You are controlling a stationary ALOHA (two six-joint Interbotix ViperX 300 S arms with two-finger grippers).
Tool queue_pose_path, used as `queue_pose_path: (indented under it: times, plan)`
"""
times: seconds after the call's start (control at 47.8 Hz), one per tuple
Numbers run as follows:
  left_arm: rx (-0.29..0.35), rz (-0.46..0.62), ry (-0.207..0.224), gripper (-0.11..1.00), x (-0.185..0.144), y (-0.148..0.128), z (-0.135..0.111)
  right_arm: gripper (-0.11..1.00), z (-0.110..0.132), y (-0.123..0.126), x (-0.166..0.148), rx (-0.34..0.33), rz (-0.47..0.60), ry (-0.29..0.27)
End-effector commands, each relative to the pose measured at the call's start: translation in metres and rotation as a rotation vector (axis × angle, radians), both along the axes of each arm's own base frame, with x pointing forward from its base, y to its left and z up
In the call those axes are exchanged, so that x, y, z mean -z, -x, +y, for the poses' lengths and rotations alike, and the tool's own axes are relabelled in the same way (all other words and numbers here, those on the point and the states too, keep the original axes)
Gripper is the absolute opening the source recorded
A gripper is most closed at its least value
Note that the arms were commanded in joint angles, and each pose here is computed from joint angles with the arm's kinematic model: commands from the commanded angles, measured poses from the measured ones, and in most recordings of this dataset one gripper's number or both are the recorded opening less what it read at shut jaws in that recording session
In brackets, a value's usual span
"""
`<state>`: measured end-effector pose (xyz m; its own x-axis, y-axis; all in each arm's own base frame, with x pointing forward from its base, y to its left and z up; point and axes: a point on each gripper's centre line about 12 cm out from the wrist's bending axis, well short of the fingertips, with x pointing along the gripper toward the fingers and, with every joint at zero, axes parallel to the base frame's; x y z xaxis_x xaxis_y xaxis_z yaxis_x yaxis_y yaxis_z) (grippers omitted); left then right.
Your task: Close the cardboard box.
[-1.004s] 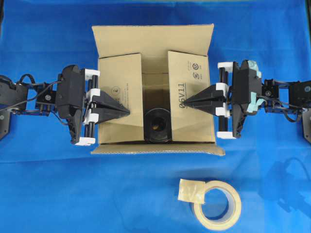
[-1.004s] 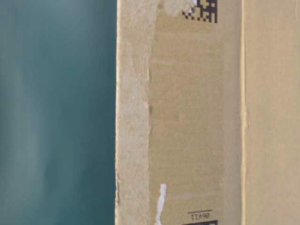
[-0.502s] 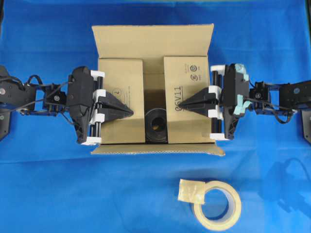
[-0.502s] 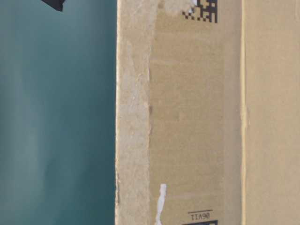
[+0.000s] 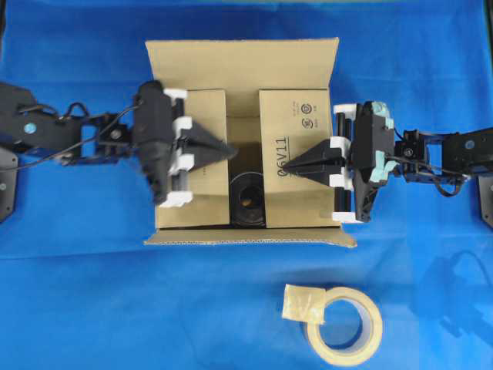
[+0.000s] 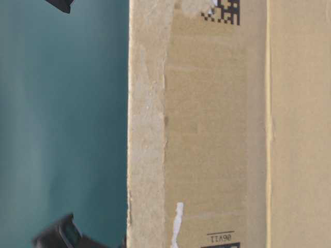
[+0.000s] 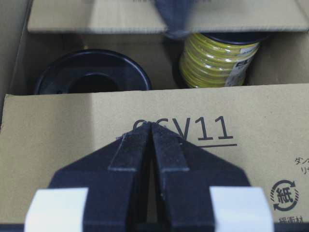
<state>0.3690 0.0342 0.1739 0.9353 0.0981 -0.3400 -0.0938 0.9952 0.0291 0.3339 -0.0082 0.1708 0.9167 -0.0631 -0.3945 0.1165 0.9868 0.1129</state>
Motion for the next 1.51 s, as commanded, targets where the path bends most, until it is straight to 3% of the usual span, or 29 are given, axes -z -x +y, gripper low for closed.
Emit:
queue_pose_path:
  times: [0.0,0.125,0.523,0.69,1.485]
  plan:
    - [-0.025,-0.048,-0.024,0.00,-0.015,-0.012,0.013,0.00,0.001,-0.005,-0.009,0.000,-0.032,-0.003]
    - [-0.047,-0.060,-0.057,0.00,-0.019,-0.024,0.027,0.00,0.001,-0.005,-0.009,0.000,-0.031,-0.003]
    - [-0.096,-0.066,-0.078,0.00,-0.016,-0.047,0.055,0.00,0.001,-0.005,-0.010,-0.001,-0.041,0.000]
    - [-0.107,-0.060,-0.112,0.00,-0.014,-0.049,0.065,0.00,0.003,-0.006,-0.011,-0.006,-0.047,0.001]
    - [-0.137,-0.024,-0.111,0.00,0.000,-0.048,0.079,0.00,0.007,-0.006,-0.011,-0.018,-0.049,-0.002]
